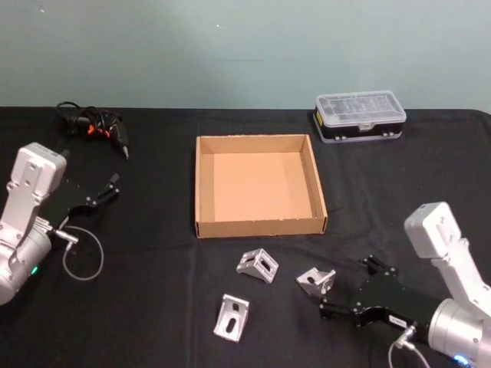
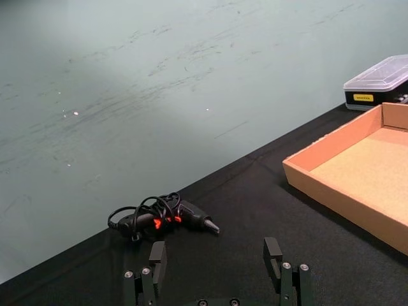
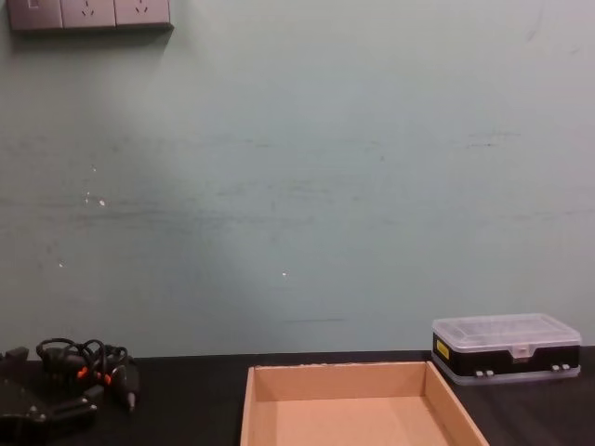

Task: Use one hand to pick up the angle iron from the table and place it into the box.

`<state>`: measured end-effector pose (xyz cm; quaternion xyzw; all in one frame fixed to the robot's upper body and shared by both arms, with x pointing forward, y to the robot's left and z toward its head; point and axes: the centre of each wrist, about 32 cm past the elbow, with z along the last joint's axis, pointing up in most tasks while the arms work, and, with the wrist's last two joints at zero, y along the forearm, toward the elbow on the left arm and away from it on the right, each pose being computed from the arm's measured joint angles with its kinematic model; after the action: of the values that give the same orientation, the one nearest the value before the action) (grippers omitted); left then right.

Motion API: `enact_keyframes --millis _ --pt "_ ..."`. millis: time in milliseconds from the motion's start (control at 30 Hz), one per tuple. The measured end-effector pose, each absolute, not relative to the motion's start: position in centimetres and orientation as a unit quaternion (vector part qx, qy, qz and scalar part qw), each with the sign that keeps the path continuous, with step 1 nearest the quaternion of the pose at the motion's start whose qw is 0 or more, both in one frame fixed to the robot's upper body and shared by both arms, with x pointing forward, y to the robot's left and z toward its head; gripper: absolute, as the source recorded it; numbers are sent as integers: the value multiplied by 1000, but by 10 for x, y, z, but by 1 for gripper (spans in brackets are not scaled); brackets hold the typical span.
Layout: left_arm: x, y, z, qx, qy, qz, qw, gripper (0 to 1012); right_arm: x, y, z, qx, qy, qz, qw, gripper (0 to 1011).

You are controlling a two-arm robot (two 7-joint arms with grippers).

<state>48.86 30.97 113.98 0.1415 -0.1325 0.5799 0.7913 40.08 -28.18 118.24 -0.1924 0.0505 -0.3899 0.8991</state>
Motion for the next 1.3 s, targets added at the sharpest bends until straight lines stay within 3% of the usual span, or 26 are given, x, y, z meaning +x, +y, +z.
enact_keyframes --millis 933,1133,1300 --pt "489 310 1140 141 -132 580 791 1000 416 -265 1165 -206 63 -404 889 995" --pt "489 310 1140 141 -132 580 791 1000 415 -265 1164 -208 65 -405 888 883" --pt "489 310 1140 141 -132 580 791 1000 415 -267 1163 -207 67 -406 888 718"
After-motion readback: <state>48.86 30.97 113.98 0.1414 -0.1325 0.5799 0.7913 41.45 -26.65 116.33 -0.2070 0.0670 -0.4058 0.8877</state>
